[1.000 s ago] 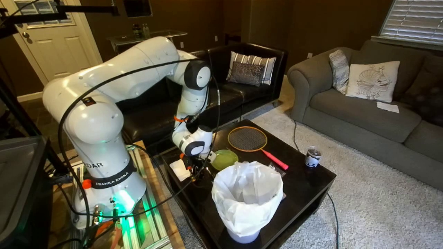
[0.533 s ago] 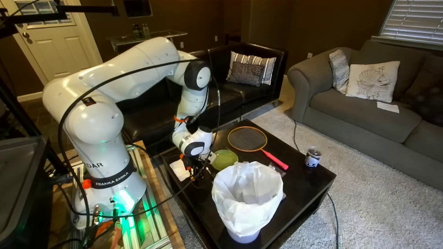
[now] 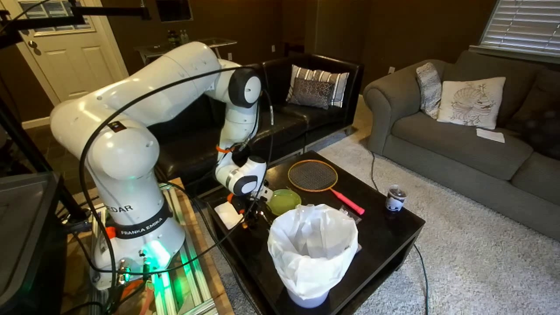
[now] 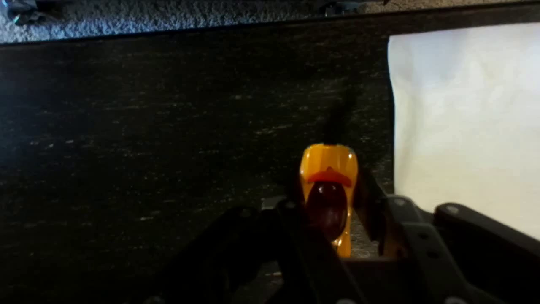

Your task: Turn the orange object to the left.

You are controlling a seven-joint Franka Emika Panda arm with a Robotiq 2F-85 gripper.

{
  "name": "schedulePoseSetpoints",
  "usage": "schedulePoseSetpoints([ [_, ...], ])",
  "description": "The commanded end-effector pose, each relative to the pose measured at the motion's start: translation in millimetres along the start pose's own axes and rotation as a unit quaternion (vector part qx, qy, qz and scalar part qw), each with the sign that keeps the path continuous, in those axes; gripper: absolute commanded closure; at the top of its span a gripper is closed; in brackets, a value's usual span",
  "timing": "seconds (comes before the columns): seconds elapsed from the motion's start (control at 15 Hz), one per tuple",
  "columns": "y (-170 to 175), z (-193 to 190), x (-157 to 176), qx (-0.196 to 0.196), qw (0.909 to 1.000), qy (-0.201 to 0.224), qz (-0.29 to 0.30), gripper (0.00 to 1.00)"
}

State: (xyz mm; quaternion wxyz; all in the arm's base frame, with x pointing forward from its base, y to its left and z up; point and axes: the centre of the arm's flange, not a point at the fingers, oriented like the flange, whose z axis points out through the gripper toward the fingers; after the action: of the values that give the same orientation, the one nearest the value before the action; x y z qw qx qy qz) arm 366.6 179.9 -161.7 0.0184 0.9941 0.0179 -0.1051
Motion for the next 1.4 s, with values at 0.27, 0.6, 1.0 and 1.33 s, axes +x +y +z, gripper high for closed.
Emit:
schedulePoseSetpoints([
  [0.27, -23.6, -43.9, -14.2, -0.049, 0.9806, -0.035, -0.186, 0.9],
  [0.6, -27.2, -38.4, -10.9, -0.059, 0.9716, -0.063, -0.22, 0.9],
  [1.0, -25.7, -39.6, -9.6, -0.059, 0.9716, -0.064, -0.22, 0.65],
  [1.33, -33.7, -42.8, -7.3, -0.116, 0.9434, -0.058, -0.305, 0.9],
])
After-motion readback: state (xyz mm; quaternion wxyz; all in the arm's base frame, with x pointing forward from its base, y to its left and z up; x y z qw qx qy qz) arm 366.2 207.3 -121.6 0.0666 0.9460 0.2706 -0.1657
